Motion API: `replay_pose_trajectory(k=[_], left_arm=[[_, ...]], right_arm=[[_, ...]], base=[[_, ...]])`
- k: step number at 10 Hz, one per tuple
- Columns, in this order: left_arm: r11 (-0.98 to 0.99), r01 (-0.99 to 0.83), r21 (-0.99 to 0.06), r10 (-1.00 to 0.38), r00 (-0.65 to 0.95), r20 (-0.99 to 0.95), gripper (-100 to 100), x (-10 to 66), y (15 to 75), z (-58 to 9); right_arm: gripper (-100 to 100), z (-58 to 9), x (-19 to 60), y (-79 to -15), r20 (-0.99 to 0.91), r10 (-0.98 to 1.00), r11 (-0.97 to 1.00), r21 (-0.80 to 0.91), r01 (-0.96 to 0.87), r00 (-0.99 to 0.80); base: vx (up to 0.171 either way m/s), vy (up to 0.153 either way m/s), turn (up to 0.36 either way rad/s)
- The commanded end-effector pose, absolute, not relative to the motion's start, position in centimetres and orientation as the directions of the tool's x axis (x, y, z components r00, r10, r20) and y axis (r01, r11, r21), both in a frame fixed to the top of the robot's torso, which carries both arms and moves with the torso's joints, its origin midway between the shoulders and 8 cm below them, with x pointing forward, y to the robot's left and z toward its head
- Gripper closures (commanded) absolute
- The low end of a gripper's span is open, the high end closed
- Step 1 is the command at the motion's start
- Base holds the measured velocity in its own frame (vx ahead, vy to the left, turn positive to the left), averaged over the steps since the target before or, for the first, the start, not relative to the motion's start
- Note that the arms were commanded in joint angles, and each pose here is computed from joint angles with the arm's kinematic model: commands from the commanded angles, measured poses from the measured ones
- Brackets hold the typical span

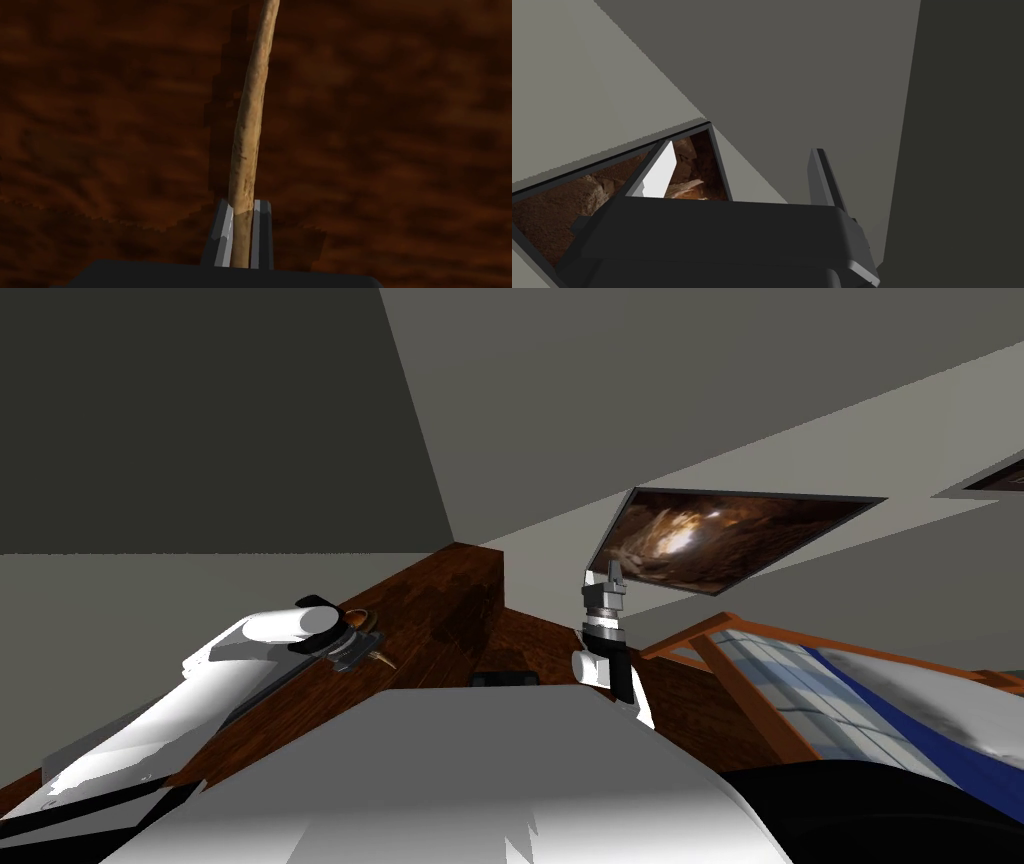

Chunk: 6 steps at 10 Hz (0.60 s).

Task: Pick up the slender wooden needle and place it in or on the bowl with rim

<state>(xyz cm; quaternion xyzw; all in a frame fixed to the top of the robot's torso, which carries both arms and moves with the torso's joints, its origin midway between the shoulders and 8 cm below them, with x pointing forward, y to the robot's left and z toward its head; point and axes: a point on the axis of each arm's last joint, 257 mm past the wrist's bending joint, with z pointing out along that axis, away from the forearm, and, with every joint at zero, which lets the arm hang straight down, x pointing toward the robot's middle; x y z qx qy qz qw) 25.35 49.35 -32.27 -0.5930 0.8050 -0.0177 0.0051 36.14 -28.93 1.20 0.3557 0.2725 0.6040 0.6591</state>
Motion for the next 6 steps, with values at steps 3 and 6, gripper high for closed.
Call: replay_pose_trajectory(k=[3,6], left_arm=[[0.299,-0.954,-0.036,-0.954,-0.299,0.013,100,25.4,49.3,-32.3],[0.305,-0.952,-0.034,-0.952,-0.305,0.013,100,25.4,49.4,-30.5]], right_arm=[[0,1.2,36.1,-28.9,0.070,0.990,0.017,0.798,-0.602,0.122],[0,1.2,36.1,-28.9,0.070,0.990,0.017,0.798,-0.602,0.122]], base=[[0.000,0.000,-0.008],[0.017,-0.008,0.056]])
